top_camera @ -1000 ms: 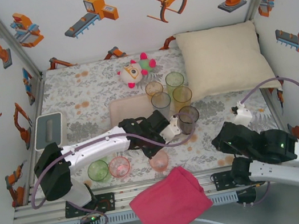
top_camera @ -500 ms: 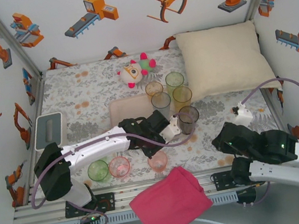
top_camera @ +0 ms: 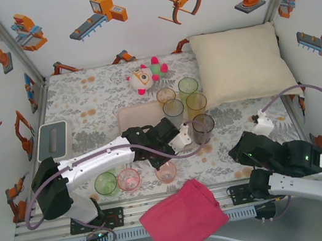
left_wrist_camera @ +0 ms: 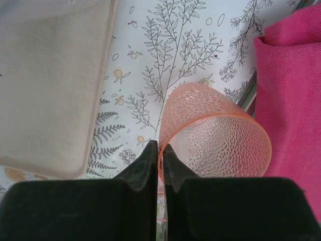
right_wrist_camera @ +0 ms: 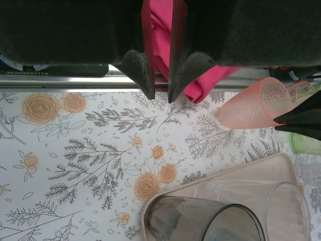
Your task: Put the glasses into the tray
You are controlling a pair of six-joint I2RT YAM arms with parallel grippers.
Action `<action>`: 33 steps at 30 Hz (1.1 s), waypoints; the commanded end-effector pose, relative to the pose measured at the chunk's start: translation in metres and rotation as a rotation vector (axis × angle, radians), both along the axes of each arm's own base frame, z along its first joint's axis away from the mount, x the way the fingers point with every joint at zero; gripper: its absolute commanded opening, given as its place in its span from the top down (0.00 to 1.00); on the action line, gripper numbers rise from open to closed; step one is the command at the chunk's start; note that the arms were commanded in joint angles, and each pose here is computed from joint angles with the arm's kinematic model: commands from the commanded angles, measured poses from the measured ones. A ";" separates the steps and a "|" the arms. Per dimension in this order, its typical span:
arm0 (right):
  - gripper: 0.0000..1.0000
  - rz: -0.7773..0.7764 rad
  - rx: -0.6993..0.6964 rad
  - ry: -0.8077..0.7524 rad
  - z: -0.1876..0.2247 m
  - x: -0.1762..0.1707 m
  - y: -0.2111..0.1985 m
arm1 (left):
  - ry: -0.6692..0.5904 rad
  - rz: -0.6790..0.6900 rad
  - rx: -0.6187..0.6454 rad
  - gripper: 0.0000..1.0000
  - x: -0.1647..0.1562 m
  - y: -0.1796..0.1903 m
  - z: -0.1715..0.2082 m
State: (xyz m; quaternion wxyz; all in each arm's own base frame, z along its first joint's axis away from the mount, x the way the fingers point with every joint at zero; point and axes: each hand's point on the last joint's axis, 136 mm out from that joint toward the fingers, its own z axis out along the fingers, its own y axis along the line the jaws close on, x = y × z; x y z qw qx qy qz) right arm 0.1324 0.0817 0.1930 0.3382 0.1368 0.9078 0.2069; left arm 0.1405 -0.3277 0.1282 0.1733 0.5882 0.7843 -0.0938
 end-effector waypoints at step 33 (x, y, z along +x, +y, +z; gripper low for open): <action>0.79 -0.045 -0.011 0.002 -0.007 -0.002 -0.014 | -0.106 0.251 -0.109 0.94 0.118 0.021 0.047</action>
